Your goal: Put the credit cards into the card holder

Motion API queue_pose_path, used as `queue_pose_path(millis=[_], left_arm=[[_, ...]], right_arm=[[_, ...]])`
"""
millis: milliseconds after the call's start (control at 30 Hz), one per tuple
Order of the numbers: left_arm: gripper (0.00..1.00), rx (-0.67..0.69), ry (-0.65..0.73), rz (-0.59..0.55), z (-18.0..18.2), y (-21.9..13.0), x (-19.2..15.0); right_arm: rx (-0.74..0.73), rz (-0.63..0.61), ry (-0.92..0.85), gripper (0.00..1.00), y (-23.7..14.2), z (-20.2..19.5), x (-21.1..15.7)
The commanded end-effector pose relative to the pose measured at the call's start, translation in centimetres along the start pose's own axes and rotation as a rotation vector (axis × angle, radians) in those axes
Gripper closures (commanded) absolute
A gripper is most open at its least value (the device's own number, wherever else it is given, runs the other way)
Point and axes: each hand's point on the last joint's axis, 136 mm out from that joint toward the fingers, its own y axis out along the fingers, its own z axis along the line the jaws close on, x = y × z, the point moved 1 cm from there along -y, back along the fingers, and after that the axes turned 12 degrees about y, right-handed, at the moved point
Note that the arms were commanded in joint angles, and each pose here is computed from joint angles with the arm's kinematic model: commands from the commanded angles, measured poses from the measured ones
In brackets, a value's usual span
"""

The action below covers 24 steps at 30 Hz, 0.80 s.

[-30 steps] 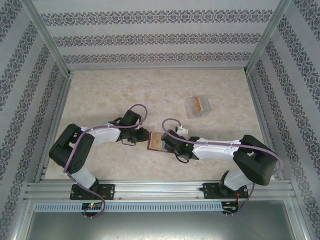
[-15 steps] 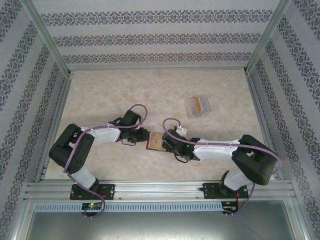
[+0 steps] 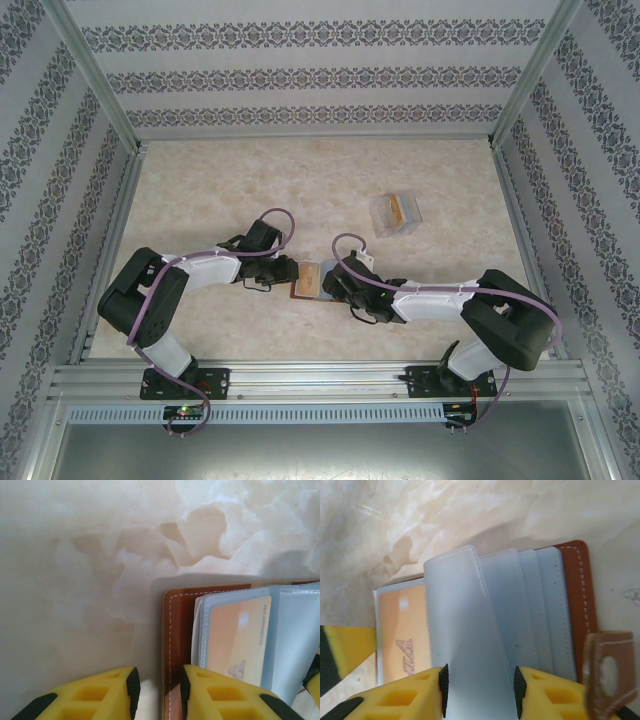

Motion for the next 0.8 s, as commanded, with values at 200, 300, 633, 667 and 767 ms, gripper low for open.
queue_pose_path(millis=[200, 300, 633, 667, 767], left_arm=[[0.7, -0.067, 0.001, 0.1, -0.9, 1.6, -2.6], [0.7, -0.073, -0.003, 0.09, -1.0, 1.3, -2.2], [0.68, -0.077, -0.045, 0.044, -0.4, -0.1, -0.9], [0.67, -0.075, -0.05, 0.034, -0.3, -0.3, -0.7], [0.65, -0.074, -0.067, 0.01, 0.0, -0.8, -0.1]], right_arm=[[0.143, 0.031, -0.046, 0.62, -0.1, 3.3, 0.0], [0.153, 0.044, -0.049, 0.62, 0.1, 3.6, -0.2], [0.246, 0.12, -0.08, 0.6, 0.8, 5.9, -1.3], [0.252, 0.133, -0.093, 0.58, 0.9, 6.3, -1.4], [0.291, 0.179, -0.126, 0.56, 1.1, 7.8, -2.1]])
